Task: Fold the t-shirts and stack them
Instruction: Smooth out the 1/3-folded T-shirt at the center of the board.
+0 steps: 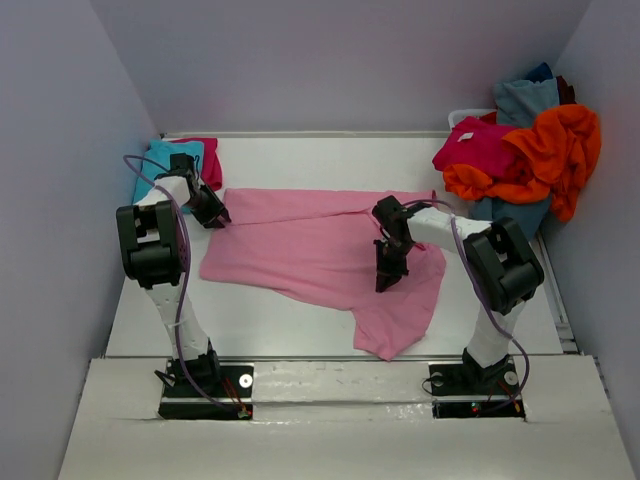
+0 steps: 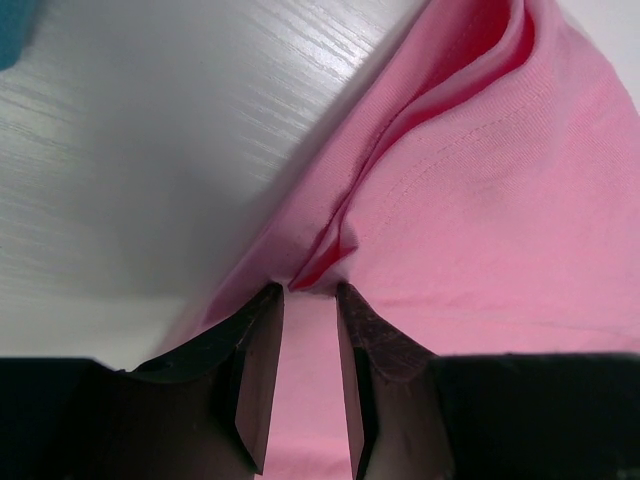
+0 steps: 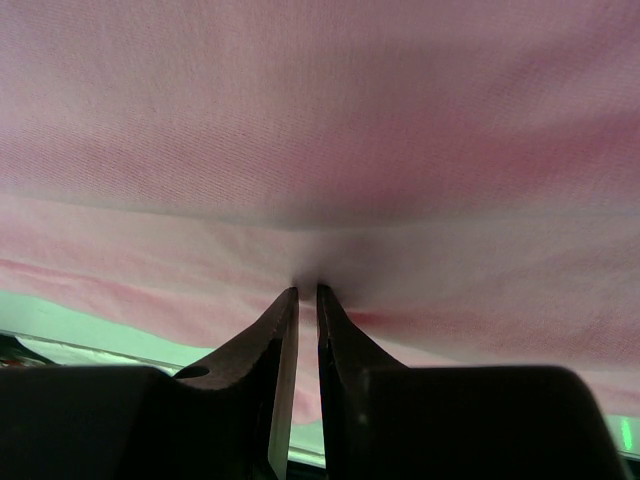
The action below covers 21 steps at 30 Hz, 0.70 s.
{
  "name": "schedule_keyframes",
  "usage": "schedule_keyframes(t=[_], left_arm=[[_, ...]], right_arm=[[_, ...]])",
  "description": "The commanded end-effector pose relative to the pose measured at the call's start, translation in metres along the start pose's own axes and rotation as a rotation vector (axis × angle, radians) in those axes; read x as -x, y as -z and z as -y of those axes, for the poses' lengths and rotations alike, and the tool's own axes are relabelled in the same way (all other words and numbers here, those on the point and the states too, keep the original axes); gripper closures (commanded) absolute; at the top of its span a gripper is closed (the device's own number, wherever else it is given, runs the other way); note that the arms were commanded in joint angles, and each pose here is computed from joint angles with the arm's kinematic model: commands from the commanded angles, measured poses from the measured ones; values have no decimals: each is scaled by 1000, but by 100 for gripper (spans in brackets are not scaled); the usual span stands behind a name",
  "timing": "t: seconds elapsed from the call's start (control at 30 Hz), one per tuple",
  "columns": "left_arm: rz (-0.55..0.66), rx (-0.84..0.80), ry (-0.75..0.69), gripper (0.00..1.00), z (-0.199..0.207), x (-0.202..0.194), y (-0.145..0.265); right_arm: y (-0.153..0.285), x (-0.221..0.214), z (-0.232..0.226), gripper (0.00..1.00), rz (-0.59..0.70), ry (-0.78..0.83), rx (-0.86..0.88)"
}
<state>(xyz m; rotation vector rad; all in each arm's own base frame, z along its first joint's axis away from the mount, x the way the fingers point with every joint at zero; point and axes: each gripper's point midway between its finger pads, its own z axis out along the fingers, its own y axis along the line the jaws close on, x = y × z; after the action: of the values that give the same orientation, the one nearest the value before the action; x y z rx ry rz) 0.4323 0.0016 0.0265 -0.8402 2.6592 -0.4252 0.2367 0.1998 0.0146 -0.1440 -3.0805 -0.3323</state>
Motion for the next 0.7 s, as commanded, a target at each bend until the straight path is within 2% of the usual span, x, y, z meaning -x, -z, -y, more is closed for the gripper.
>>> schedule_keyframes(t=[0.0, 0.67], left_arm=[[22, -23, -13, 60, 6, 11, -1], [13, -67, -19, 60, 12, 9, -7]], right_arm=[[-25, -12, 23, 81, -37, 1, -88], [-25, -12, 23, 81, -42, 4, -91]])
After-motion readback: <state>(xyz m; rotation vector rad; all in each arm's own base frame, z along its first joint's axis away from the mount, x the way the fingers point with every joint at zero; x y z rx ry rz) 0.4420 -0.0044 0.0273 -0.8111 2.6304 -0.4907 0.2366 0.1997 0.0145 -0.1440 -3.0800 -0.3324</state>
